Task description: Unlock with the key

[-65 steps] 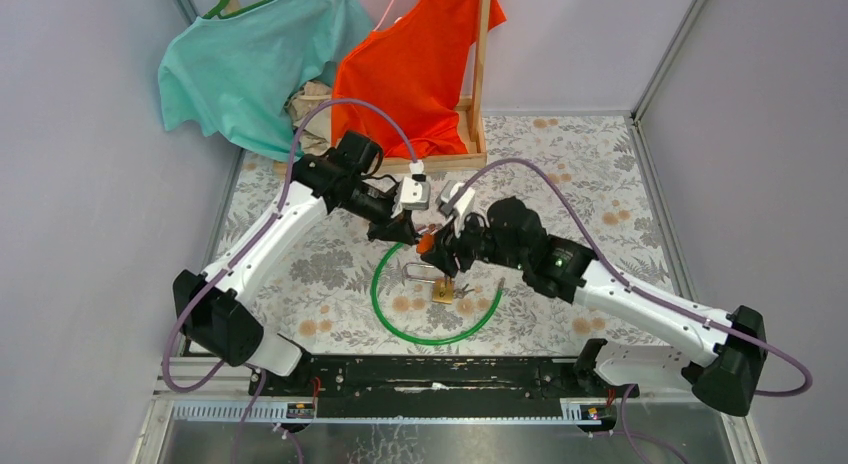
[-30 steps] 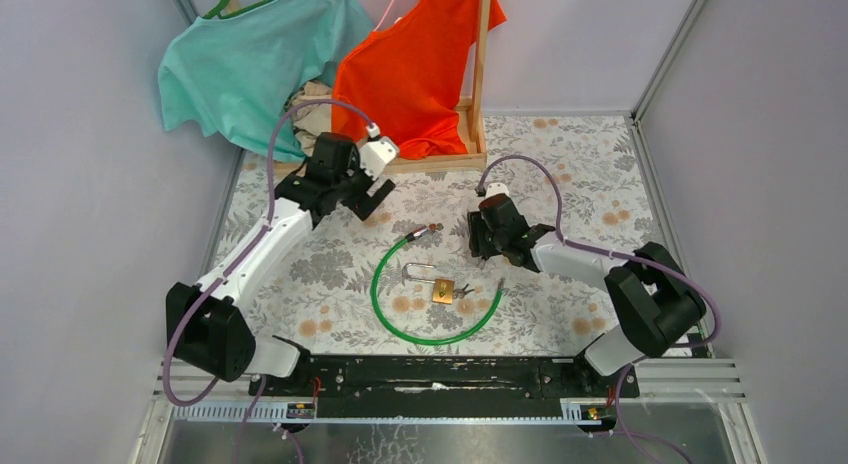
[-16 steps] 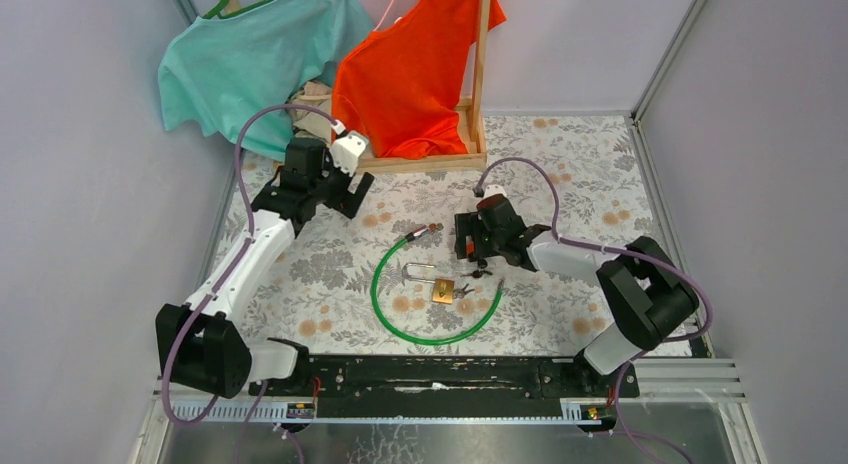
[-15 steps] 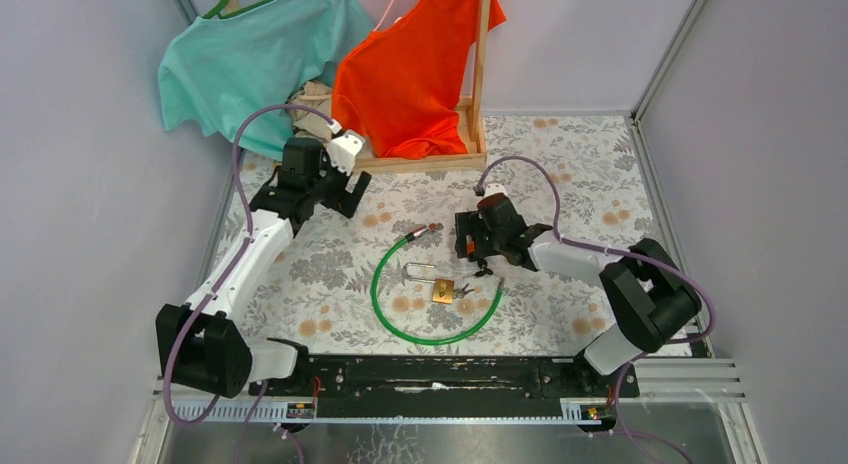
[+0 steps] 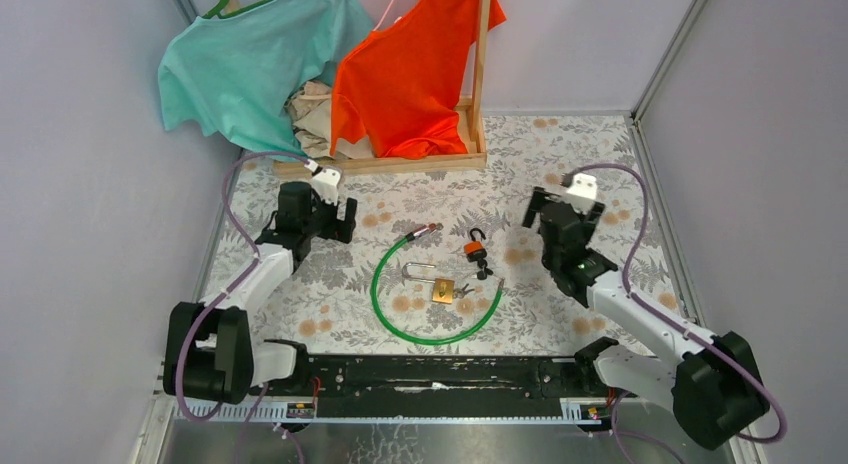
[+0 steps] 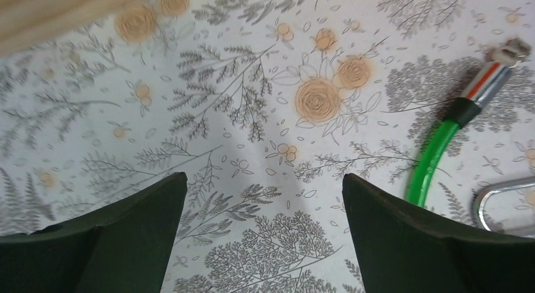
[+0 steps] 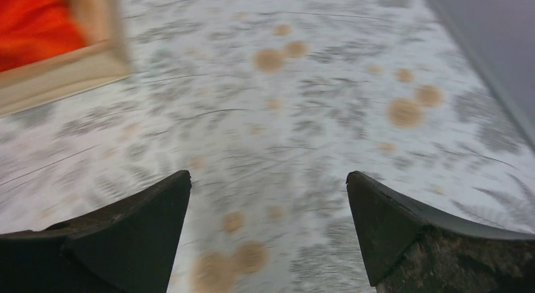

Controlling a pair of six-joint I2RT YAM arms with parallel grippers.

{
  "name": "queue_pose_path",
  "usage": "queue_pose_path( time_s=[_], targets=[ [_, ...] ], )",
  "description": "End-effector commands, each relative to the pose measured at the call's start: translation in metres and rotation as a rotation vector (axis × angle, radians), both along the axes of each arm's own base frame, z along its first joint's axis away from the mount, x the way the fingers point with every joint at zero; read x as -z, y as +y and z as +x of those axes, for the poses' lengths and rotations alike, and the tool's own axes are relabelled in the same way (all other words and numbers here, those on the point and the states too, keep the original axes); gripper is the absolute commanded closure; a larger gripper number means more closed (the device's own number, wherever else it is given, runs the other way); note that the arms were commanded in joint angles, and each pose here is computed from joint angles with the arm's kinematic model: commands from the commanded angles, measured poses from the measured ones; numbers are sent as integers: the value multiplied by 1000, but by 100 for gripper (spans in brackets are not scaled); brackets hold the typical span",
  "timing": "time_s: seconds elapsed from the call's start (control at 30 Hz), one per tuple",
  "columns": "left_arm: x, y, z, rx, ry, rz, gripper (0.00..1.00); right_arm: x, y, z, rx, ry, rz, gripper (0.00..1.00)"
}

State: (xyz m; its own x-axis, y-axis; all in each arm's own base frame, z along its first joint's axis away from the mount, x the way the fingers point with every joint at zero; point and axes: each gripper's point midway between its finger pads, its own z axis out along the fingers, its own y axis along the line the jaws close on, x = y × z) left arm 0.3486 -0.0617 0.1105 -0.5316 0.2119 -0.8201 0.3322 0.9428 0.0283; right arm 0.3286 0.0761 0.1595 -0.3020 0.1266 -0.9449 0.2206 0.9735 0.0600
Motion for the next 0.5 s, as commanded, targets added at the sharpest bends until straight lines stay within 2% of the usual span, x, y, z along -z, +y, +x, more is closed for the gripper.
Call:
queue_pose_path(
  time_s=[0.0,0.1,0.27,0.47],
  targets=[
    [-11,7,35,-103,-228,-82,0,-8,-91,-10,362,-124,-67,1],
    [9,8,39,-104,-236,-78,0,5,-122,-18,445,-147,-41,1],
    [13,19,44,-157,-352,-79,0,21,-153,-18,520,-143,-55,1],
    [15,28,43,-224,-414,-99,0,37,-161,3,433,-173,-108,1]
  ],
)
